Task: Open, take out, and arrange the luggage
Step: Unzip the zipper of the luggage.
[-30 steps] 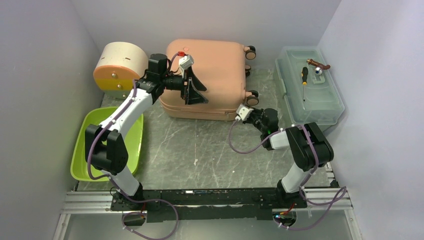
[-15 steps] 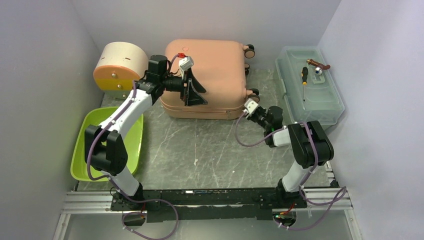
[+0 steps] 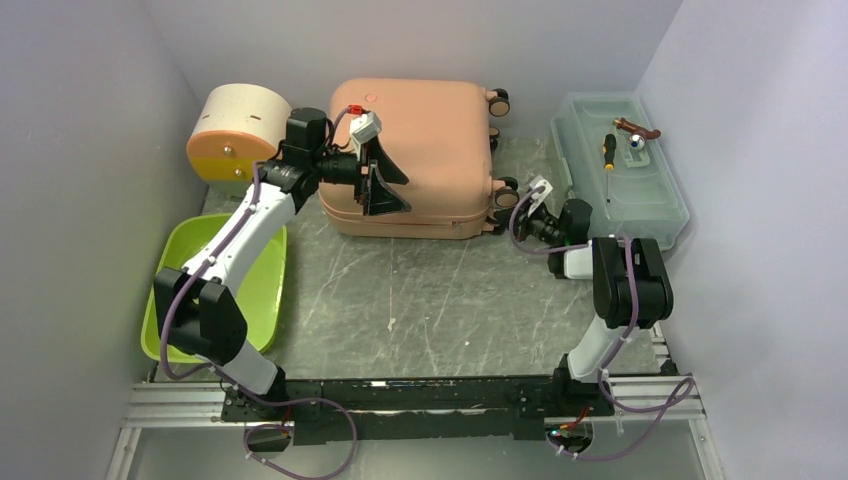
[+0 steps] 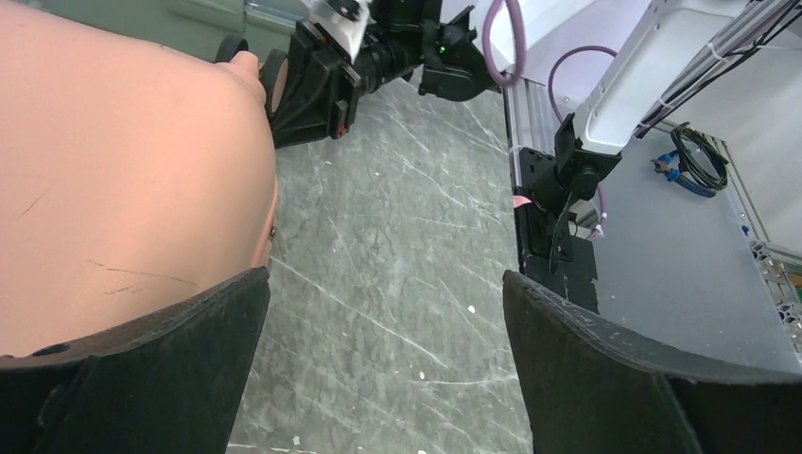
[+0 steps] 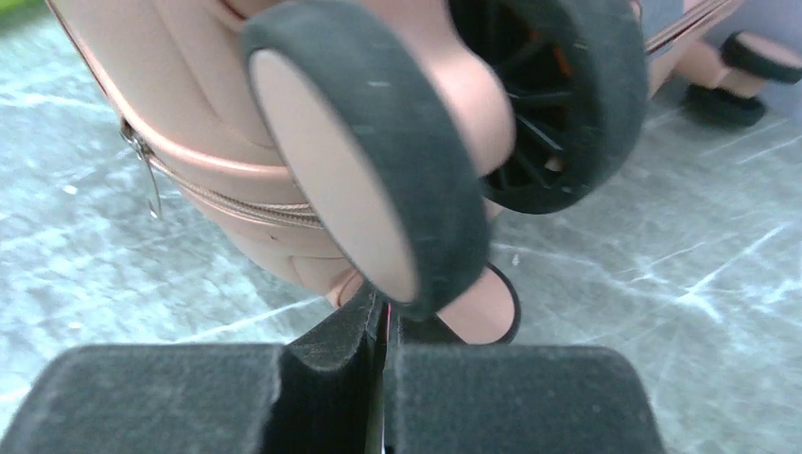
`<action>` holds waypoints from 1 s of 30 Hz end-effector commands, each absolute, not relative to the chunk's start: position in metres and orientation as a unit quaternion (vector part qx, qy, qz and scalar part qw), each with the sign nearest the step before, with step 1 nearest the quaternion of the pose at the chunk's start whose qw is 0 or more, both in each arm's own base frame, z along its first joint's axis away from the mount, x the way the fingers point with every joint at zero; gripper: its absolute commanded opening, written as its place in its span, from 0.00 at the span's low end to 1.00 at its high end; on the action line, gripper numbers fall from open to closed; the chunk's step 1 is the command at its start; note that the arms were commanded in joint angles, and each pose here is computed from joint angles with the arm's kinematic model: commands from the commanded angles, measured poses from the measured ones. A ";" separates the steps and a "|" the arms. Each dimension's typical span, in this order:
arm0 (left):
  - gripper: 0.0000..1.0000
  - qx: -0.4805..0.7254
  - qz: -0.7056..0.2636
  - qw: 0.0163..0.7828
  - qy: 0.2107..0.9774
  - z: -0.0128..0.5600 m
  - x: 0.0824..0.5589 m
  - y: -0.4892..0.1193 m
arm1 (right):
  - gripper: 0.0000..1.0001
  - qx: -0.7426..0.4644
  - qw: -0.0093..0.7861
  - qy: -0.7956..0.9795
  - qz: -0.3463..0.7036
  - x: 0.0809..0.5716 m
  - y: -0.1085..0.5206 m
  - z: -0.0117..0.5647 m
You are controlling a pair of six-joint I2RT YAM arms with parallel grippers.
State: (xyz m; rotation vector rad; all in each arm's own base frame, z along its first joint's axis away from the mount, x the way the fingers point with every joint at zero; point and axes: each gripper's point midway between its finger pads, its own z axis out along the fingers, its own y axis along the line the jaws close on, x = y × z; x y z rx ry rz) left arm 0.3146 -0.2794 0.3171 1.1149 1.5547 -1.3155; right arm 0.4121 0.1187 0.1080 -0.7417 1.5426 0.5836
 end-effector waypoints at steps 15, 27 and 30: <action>0.99 0.477 -0.503 0.420 0.585 0.342 0.290 -0.271 | 0.00 -0.230 0.559 0.663 0.442 0.455 0.105 0.162; 1.00 0.486 -0.498 0.421 0.582 0.345 0.284 -0.268 | 0.00 -0.219 0.551 0.749 0.296 0.517 0.065 0.156; 0.99 0.490 -0.496 0.420 0.581 0.347 0.283 -0.268 | 0.00 -0.223 0.546 0.760 0.275 0.531 0.065 0.153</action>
